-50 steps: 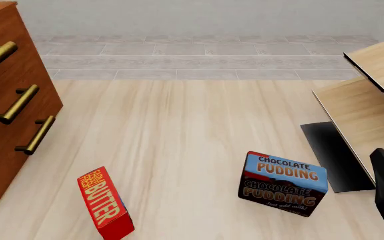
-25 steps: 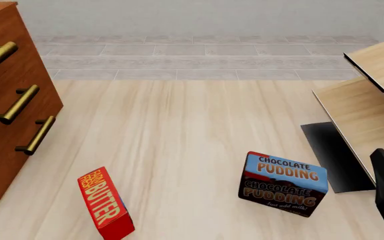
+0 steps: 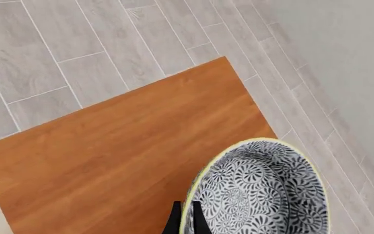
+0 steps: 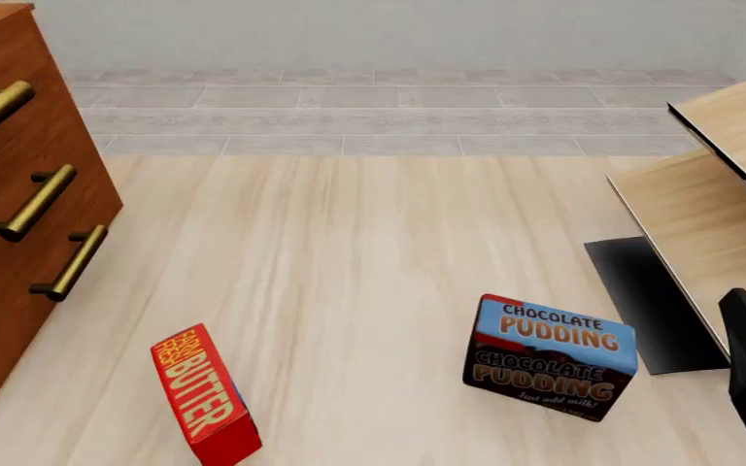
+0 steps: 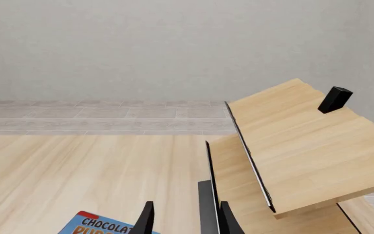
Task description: Close the top drawer of the cabinet and put the bowl on top of it.
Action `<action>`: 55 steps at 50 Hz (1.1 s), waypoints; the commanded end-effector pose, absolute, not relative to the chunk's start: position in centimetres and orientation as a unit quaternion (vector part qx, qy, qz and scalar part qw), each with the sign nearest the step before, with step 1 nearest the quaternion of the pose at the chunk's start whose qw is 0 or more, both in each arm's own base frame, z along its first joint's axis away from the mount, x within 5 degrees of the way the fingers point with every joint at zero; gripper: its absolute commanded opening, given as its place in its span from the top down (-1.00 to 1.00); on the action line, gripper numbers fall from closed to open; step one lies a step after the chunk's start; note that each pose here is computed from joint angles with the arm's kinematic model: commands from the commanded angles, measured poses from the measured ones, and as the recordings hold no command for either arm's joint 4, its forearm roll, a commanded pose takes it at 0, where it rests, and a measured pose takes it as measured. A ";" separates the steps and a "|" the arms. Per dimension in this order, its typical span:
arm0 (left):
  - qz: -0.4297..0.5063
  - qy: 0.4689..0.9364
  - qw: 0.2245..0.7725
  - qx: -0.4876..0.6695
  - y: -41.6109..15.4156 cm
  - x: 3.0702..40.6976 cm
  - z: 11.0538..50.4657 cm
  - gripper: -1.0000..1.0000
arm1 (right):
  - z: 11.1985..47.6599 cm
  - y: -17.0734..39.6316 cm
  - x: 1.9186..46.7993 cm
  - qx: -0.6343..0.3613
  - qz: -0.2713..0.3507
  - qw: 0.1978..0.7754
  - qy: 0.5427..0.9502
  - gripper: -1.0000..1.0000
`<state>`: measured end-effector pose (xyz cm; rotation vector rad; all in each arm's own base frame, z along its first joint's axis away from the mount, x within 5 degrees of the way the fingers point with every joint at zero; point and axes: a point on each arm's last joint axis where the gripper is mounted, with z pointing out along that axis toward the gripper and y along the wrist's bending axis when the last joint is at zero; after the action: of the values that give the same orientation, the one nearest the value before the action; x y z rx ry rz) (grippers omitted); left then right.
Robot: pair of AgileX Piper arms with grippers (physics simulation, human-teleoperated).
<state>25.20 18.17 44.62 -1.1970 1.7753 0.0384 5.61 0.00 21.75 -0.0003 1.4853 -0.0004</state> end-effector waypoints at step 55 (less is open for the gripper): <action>0.019 0.727 0.511 -0.458 14.9 21.8 51.8 -1.00 | 21.7 0.0 5.6 0.000 0.000 0.737 0.676 -1.00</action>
<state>23.49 16.20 50.18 -1.1235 1.7701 0.0459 5.61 0.00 21.76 -0.0003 1.4853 -0.0005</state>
